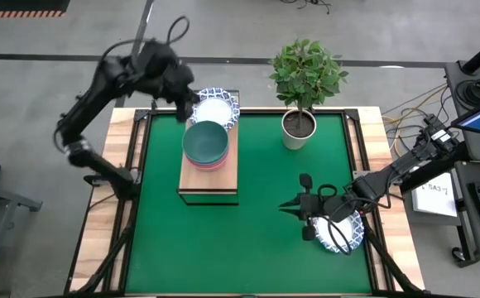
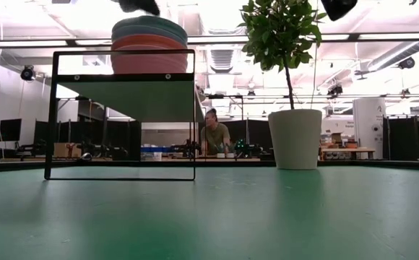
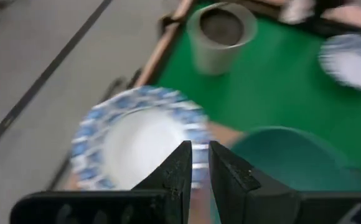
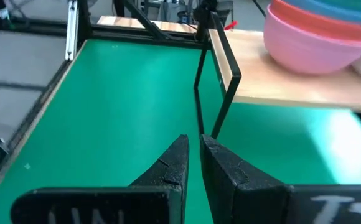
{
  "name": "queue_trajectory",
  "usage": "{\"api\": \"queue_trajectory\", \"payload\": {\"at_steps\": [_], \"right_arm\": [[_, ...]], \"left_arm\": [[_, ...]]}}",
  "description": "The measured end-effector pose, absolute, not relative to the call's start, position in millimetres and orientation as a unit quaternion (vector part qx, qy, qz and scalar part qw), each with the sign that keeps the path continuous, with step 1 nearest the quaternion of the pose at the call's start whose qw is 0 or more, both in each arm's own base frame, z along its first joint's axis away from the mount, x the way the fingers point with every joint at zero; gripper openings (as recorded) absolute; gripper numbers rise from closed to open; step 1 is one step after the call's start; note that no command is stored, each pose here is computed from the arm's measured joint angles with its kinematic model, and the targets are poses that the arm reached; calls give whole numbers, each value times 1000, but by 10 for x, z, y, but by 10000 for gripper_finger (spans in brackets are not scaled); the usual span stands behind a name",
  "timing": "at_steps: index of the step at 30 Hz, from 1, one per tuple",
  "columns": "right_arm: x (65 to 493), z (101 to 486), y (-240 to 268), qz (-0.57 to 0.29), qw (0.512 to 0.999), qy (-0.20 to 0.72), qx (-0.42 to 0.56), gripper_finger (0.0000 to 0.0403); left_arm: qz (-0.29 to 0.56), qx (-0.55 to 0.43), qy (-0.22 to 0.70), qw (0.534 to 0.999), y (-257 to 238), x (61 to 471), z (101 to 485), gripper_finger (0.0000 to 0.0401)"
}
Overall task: Place and stack bowls onto a shelf
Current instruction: Stack the white patterned bowl on top of the white patterned bowl on the shelf
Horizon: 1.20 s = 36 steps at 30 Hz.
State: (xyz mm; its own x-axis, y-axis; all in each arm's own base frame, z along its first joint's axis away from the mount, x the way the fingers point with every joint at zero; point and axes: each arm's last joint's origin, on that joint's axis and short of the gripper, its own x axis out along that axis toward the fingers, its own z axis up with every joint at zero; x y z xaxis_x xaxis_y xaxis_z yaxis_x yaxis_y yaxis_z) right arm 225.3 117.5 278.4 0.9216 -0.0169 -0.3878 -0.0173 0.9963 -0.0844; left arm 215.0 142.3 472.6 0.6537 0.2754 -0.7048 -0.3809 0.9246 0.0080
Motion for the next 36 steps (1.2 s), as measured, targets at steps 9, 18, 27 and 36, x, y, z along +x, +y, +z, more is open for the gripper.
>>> {"api": "queue_trajectory", "payload": {"at_steps": [9, 18, 27, 36], "right_arm": [[2308, 2588, 1209, -33, 969, 237, 59, 31], [2309, 2575, 1252, -59, 907, 339, 243, 31], [2232, 2852, 1234, -149, 811, 409, 390, 31], [2523, 2871, 1325, -174, 752, 476, 421, 31]], "left_arm": [[-8, -38, 259, 965, 168, 2028, 4348, 36], [-104, 9, 128, 986, -678, 1750, 3504, 36], [-157, 75, 90, 981, -889, 1560, 3013, 36], [-154, 69, 108, 980, -882, 1554, 2877, 36]]}}
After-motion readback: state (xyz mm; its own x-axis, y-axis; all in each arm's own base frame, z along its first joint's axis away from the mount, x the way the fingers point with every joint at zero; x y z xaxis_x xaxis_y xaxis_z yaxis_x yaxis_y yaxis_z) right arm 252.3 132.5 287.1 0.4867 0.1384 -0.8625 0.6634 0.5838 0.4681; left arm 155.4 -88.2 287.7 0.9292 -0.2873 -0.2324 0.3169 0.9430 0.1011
